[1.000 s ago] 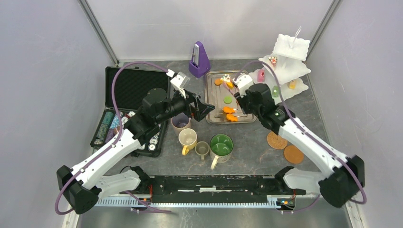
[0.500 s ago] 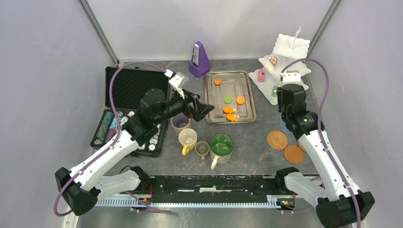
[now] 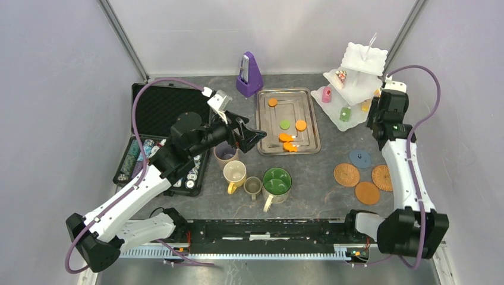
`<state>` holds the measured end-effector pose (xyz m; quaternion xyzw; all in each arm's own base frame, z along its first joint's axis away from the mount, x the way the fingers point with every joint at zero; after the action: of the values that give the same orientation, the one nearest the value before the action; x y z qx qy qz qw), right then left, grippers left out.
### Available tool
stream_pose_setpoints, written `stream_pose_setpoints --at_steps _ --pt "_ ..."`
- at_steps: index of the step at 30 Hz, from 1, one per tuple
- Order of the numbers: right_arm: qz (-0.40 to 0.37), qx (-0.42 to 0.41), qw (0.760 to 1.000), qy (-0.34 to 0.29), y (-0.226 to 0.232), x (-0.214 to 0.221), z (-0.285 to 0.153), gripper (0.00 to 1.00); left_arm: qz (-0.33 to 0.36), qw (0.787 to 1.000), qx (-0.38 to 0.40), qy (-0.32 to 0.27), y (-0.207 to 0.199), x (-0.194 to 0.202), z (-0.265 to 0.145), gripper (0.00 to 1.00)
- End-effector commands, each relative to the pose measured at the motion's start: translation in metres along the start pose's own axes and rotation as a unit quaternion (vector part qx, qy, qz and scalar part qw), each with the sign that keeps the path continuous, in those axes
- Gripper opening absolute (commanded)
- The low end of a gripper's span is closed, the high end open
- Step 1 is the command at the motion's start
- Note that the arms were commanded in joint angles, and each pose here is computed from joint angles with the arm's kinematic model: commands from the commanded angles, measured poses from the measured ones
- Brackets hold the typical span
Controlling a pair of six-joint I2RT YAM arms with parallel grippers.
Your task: Serve the afternoon tea
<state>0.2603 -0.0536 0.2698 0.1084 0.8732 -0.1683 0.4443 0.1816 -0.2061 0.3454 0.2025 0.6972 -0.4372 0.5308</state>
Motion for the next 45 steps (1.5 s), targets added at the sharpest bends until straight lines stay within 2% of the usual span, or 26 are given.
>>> stream_pose_setpoints --at_steps 1,19,28,41,45 --pt "0.041 -0.049 0.995 -0.078 0.004 -0.042 0.009 0.15 0.019 0.999 0.021 -0.039 -0.011 -0.021 -0.005 1.0" --pt "0.061 -0.071 0.992 -0.087 0.018 -0.075 0.049 0.18 0.02 0.999 0.013 -0.027 -0.007 -0.018 0.0 1.0" --pt "0.059 -0.061 0.994 -0.073 0.019 -0.068 0.058 0.32 0.021 0.999 0.013 -0.026 -0.007 -0.018 0.001 1.0" --pt "0.041 -0.046 0.996 -0.058 0.016 -0.069 0.062 0.42 0.022 0.999 0.009 -0.023 -0.005 -0.016 0.003 1.0" --pt "0.038 -0.037 0.997 -0.056 0.015 -0.069 0.062 0.51 0.024 0.999 0.003 -0.026 -0.005 -0.016 0.001 1.0"
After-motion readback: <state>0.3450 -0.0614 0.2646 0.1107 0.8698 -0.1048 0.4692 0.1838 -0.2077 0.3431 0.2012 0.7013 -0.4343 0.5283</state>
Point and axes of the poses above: each gripper's point midway between its finger pads, its own z axis out along the fingers, its own y axis along the line the jaws close on, x = y × z, the point moved 9 cm from there along -z, back along the fingers, and after that the axes turned 4 degrees about -z, right-handed, at the moved point
